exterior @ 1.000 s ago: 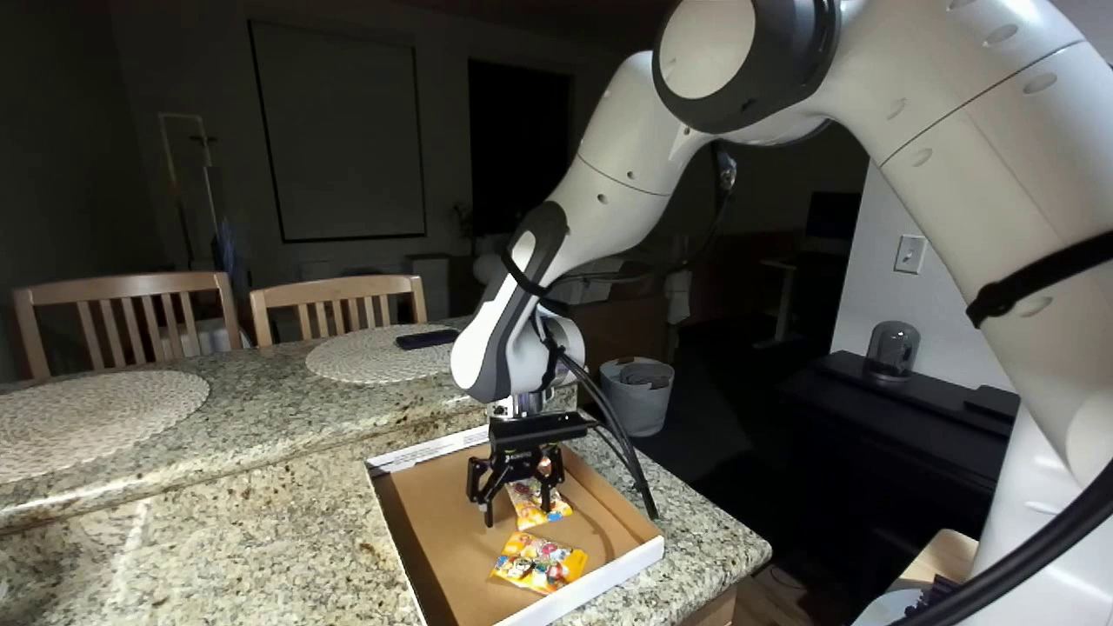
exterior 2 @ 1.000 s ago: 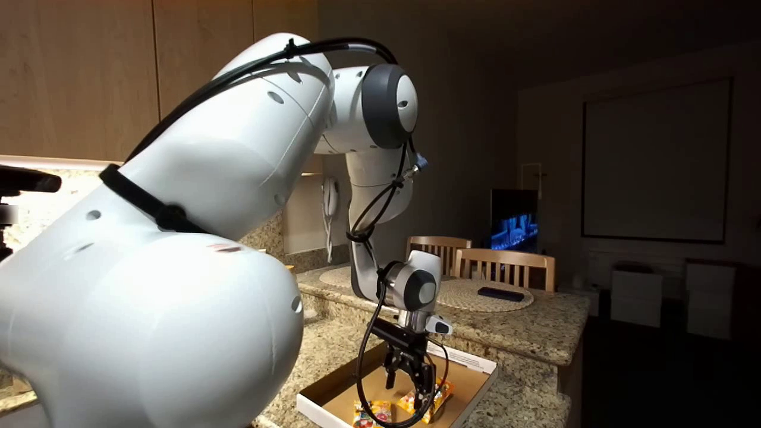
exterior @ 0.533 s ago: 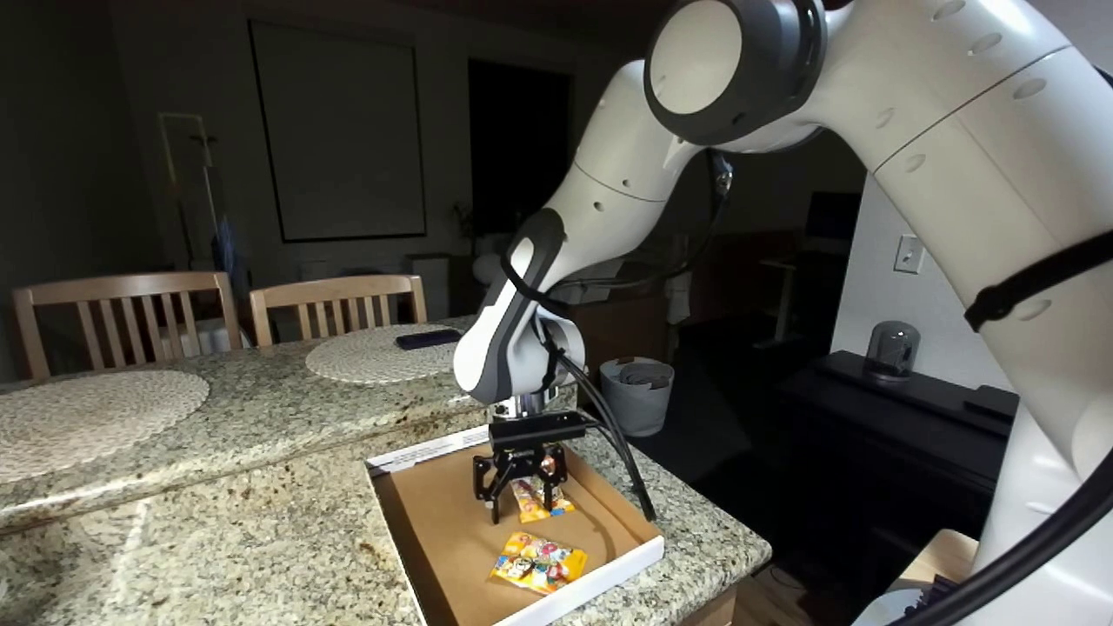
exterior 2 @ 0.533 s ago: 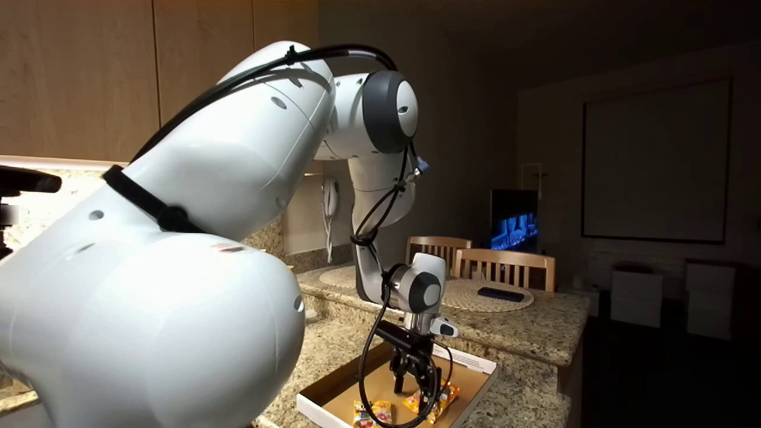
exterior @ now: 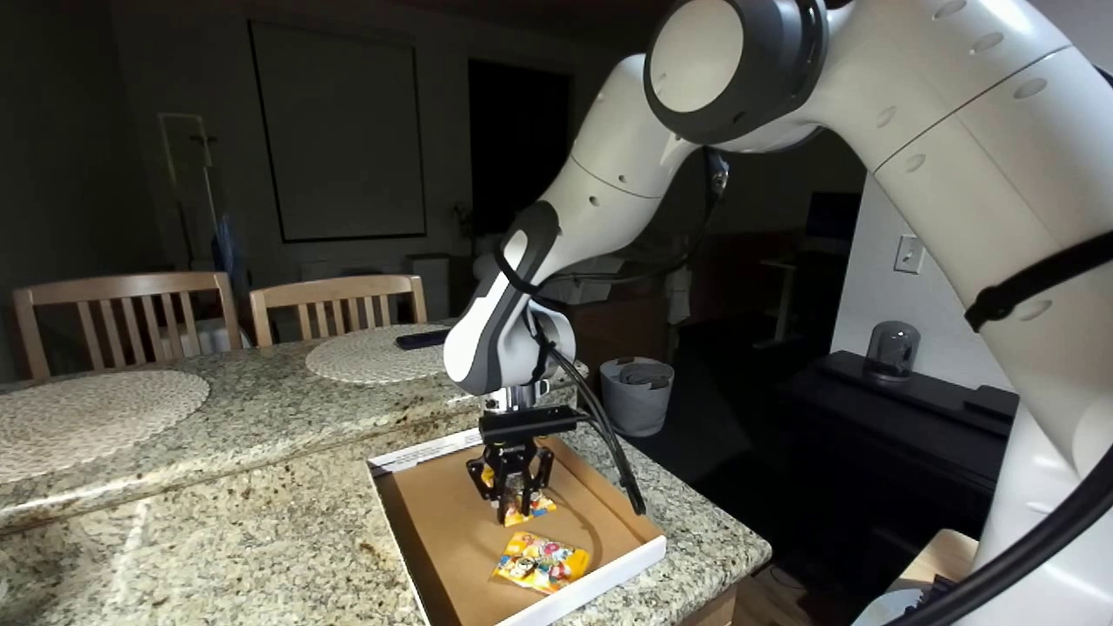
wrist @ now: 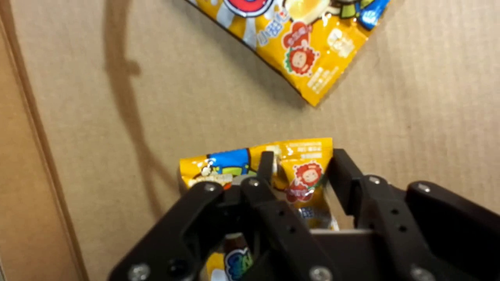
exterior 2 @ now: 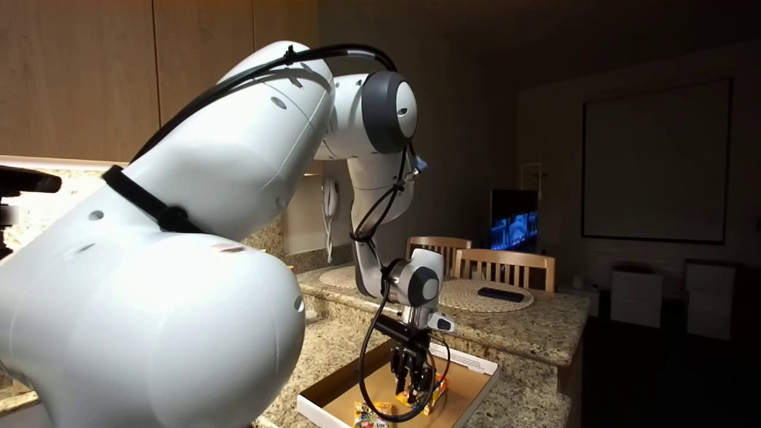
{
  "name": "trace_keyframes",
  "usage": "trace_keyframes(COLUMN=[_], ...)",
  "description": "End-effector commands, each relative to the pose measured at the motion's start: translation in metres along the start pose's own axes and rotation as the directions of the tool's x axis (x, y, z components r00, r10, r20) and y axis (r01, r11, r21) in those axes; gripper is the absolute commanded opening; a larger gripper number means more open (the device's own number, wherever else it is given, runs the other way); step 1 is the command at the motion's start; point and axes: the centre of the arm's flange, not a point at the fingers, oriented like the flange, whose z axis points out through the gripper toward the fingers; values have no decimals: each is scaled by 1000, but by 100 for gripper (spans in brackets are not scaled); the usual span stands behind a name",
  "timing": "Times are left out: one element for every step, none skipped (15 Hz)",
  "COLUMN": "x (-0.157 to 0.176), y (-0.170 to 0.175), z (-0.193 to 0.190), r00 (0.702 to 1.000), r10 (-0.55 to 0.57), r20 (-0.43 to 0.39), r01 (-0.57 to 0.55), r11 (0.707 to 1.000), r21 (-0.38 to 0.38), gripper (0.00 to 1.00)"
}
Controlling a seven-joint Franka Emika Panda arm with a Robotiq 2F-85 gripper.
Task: Remove the two orange sachets from the box and place them on the countertop
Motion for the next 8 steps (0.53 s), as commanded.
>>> trace_keyframes(x=[-5, -6, -7, -7, -7, -7, -7, -8], y=[0, -1, -2, -2, -3, -3, -3, -2], z=[5, 4, 3, 2, 2, 2, 2, 0], r00=[999, 998, 998, 997, 997, 995, 995, 995], r10=[-21, -25, -28, -31, -34, -38, -38, -37], r20=[42, 50, 55, 66, 75, 87, 92, 95], r01=[22, 26, 29, 32, 36, 39, 39, 38], r11=[1000, 999, 999, 999, 999, 999, 999, 999], r21=[-21, -20, -19, -15, -14, -12, -12, -12], gripper=[9, 6, 3, 3, 4, 6, 5, 6])
